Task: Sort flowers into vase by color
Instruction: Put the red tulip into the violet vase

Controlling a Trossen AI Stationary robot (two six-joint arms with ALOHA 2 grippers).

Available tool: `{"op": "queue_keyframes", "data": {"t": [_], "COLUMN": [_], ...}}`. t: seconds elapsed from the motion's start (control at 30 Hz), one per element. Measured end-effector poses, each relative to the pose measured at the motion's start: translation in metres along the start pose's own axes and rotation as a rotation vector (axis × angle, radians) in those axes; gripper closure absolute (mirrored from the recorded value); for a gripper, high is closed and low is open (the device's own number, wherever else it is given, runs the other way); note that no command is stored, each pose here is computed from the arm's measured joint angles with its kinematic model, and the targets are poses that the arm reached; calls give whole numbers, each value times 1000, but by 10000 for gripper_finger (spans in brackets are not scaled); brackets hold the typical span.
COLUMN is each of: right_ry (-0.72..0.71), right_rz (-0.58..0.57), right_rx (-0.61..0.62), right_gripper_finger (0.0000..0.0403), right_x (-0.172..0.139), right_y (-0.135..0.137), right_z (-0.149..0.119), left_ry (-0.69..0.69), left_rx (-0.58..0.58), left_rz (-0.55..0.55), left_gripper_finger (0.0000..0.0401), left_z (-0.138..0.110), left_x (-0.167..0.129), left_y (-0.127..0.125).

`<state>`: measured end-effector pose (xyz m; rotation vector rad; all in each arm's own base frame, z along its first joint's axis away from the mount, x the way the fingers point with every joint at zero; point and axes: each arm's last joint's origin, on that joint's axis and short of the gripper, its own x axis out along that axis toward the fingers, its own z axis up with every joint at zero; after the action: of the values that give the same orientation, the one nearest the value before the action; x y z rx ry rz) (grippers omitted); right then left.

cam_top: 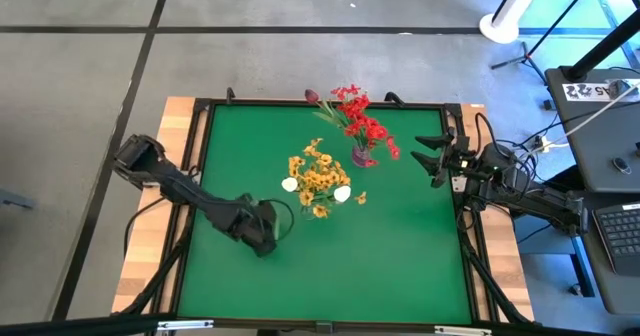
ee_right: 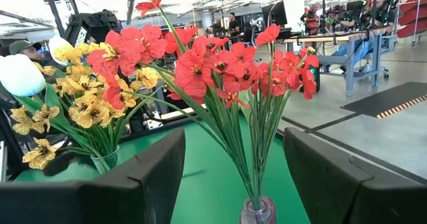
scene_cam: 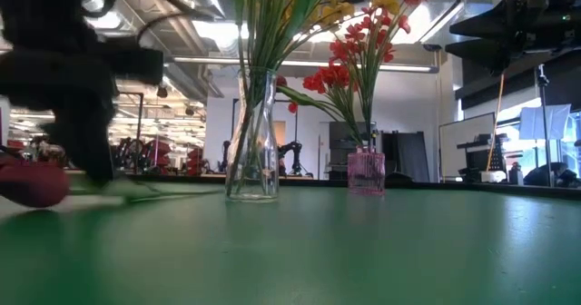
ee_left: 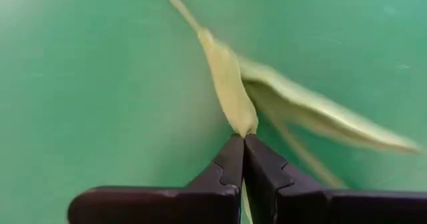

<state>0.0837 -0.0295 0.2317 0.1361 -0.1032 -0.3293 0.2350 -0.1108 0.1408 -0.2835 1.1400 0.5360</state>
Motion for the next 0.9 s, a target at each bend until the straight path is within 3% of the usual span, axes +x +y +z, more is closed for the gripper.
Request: {"op": "queue_keyframes", "data": {"t": [0.2,0.47,0.67,0.9], "right_ry": [-5,-119,-309,-335], "right_rz": [6,52,157,157], "right_rx": [0,-19,-99,-256], "right_gripper_finger": [150,150,150,150], "right_x": [0,-1,-4,10], "right_y": [0,3,8,13], "right_z": [1,12,30,59], "left_ry": [-30,-280,-516,-515], "left_rx": [-3,-71,-109,-88], "left_rz": [216,375,400,394], "left_gripper_finger": [400,401,401,401], "left_z": [10,29,50,89], "left_x": [-50,-124,-173,-214], "left_y": [28,67,90,110]}}
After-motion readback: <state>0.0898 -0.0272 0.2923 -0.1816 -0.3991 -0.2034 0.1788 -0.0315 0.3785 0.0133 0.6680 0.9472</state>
